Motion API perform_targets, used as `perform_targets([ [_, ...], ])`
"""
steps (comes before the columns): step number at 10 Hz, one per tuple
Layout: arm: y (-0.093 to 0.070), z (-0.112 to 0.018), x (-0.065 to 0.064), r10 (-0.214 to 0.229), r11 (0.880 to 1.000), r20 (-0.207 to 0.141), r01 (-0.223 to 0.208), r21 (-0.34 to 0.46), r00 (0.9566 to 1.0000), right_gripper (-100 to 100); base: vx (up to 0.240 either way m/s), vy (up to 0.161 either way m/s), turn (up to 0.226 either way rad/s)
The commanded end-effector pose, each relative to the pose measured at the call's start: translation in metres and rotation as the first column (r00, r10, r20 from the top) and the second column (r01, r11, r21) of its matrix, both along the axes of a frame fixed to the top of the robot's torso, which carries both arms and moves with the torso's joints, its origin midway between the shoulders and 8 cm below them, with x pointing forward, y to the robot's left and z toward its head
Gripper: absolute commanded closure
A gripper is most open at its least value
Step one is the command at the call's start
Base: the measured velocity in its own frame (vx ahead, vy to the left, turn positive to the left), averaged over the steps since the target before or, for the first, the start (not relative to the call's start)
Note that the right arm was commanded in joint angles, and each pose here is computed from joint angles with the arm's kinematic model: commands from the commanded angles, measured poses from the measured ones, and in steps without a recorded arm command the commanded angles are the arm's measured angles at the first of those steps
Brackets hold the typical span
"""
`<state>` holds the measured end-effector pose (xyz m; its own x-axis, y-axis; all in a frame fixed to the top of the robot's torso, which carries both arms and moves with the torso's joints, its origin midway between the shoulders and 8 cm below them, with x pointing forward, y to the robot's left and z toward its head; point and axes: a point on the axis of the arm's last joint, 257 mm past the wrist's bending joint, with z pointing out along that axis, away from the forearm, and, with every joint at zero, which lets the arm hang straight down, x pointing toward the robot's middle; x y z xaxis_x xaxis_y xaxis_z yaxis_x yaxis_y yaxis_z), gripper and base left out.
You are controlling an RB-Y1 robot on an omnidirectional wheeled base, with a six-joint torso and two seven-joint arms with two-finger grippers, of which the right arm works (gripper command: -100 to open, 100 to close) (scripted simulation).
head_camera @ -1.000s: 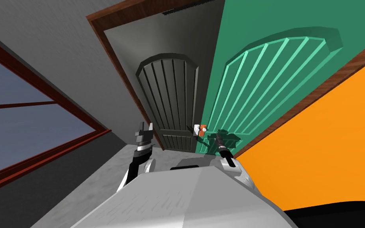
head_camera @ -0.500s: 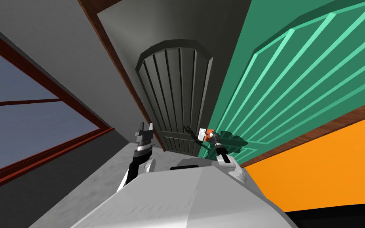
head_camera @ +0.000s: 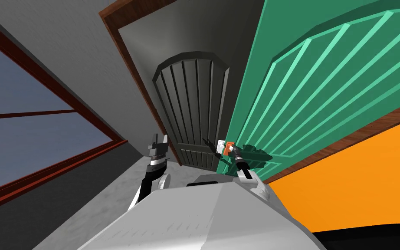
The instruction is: Pull the door open
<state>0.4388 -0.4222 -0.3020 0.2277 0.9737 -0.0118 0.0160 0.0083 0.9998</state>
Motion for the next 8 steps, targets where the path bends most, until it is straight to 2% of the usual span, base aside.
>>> perform_targets([
  [1,-0.02,-0.007,-0.014,-0.032,0.999,-0.025,0.032,-0.01,0.9992,100,-0.14,-0.054,-0.153],
  [3,-0.036,-0.013,-0.025,-0.055,0.998,-0.044,0.054,-0.02,0.9975,100,-0.21,-0.085,-0.086],
  [4,-0.028,-0.01,-0.021,-0.04,0.999,-0.031,0.039,-0.013,0.9987,-100,-0.191,0.004,0.022],
  [8,-0.006,0.0,-0.016,0.007,1.0,-0.001,-0.007,0.002,1.0,-100,-0.182,0.108,0.048],
])
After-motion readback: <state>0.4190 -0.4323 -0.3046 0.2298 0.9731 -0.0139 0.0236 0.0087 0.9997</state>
